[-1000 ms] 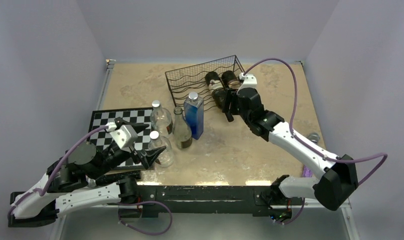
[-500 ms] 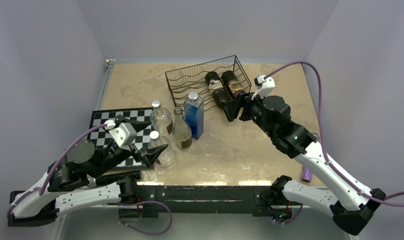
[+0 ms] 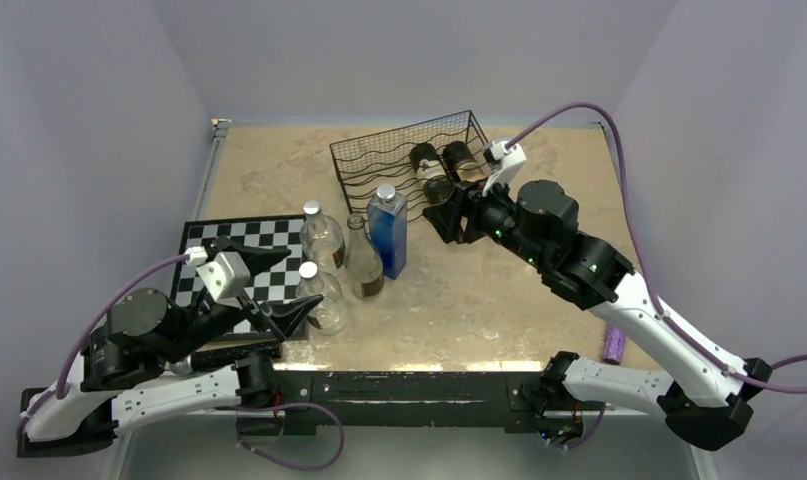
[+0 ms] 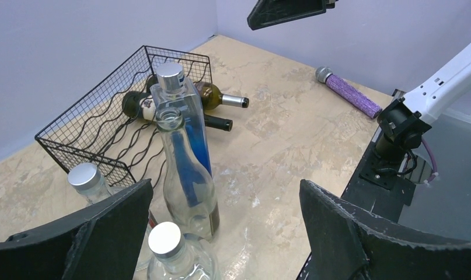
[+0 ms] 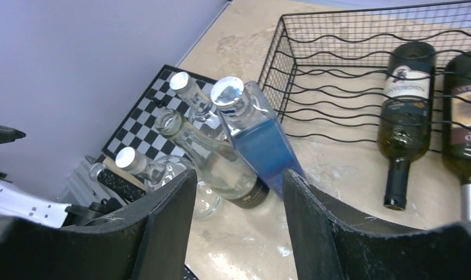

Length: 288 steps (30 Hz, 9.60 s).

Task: Put the wine bottle on the wine rack

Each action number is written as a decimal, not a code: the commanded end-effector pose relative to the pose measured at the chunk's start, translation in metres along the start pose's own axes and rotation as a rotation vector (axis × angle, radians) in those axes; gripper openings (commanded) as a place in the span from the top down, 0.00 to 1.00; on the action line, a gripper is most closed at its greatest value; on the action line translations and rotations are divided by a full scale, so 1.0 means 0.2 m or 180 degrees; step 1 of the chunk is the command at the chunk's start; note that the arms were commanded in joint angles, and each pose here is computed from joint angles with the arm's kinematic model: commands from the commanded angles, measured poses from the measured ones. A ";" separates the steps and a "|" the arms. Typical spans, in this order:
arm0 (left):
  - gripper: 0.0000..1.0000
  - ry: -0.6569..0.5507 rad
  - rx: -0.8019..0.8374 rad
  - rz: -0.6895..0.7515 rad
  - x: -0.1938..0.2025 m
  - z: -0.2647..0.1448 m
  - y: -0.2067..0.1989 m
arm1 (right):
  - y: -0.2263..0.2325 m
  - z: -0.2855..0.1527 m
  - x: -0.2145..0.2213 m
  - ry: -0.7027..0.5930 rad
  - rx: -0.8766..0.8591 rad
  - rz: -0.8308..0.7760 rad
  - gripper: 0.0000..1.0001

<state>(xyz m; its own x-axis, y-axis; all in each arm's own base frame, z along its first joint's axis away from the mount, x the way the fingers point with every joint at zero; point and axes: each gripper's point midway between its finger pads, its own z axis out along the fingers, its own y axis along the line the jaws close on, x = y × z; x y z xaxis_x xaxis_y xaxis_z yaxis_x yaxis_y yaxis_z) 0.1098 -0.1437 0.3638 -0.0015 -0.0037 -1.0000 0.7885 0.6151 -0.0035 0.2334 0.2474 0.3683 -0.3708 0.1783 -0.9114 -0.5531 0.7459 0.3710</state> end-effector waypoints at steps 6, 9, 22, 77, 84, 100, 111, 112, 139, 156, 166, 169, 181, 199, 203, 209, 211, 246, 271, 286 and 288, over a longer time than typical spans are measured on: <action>0.01 -0.0036 -0.0069 -0.0208 0.00 -0.10 0.04 | 0.18 0.13 0.00 0.0101 -0.0184 -0.0426 0.37; 0.01 -0.0036 -0.0085 -0.0217 0.00 -0.11 0.04 | 0.19 0.20 0.00 0.0102 -0.0131 -0.0594 0.26; 0.01 0.0032 -0.0099 -0.0204 0.03 -0.09 0.04 | 0.08 0.46 0.15 0.0492 0.0189 -0.1232 0.06; 0.01 0.0207 0.0558 -0.0543 0.22 0.26 -0.28 | 0.04 -0.24 0.22 0.1090 -0.0082 0.0157 1.00; 0.07 0.0169 0.1129 -0.0653 0.29 0.48 -0.53 | 0.12 -0.40 0.22 0.1092 -0.0300 0.0595 1.00; 0.02 0.0250 0.1075 -0.0526 0.62 0.73 -0.68 | 0.23 -0.39 0.08 0.0726 -0.0543 0.1035 1.00; 0.08 0.0443 0.0862 -0.0367 0.76 0.78 -0.65 | 0.28 -0.43 0.01 0.0555 -0.0720 0.1287 1.00; 0.10 0.0452 0.0848 -0.0355 0.77 0.78 -0.64 | 0.28 -0.43 0.01 0.0549 -0.0728 0.1310 1.00; 1.00 0.0488 0.0854 0.0128 0.80 0.75 -0.59 | 0.19 -0.44 0.11 0.0607 -0.0490 0.1459 0.96; 1.00 0.0393 0.0456 0.0521 0.62 0.75 -0.44 | 0.06 -0.52 0.19 0.0625 -0.0219 0.0983 0.06; 1.00 0.0419 0.0723 0.0961 0.64 0.74 -0.47 | -0.10 -0.71 0.12 0.0425 0.0175 0.0478 0.02; 1.00 0.0467 0.1006 0.1147 0.66 0.71 -0.52 | -0.08 -0.74 0.14 0.0605 0.0060 0.0217 0.01; 1.00 0.1184 0.1975 0.1255 0.85 0.61 -0.72 | 0.14 -0.75 0.38 0.1836 -0.1077 -0.0580 0.02; 1.00 0.0459 0.1346 0.1992 0.62 0.71 -0.53 | 0.13 -0.66 0.75 0.3161 -0.0935 0.0008 0.02; 1.00 0.0378 0.1235 0.2126 0.56 0.74 -0.51 | 0.18 -0.66 0.80 0.3344 -0.1162 0.0158 0.02; 1.00 0.0289 0.1013 0.2241 0.50 0.79 -0.47 | 0.19 -0.68 0.86 0.3573 -0.1155 0.0352 0.07; 1.00 0.0216 0.0961 0.2254 0.47 0.81 -0.46 | 0.20 -0.69 0.87 0.3638 -0.1127 0.0430 0.11; 0.04 0.0493 0.0988 0.2230 0.60 0.89 -0.49 | 0.14 -0.65 0.87 0.3276 -0.0671 0.0487 1.00; 0.01 0.0288 0.0496 0.0935 0.20 0.66 -0.36 | -0.17 -0.42 0.86 0.1988 0.0311 0.0403 1.00; 0.01 -0.0016 0.0112 0.0014 -0.10 0.25 -0.14 | -0.19 -0.05 0.75 0.1320 0.0372 0.0321 1.00; 0.01 -0.0040 0.0096 -0.0019 -0.12 0.22 -0.12 | -0.17 0.00 0.74 0.1352 0.0378 0.0302 1.00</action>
<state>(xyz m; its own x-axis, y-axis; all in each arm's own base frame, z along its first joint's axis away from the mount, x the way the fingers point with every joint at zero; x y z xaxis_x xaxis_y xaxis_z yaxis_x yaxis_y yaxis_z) 0.1199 -0.2126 0.3725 0.0481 0.0477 -0.9977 0.8218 0.5658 0.0667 0.1493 0.2015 0.1481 -0.8447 -0.1476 -0.5145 -0.3482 0.8816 0.3187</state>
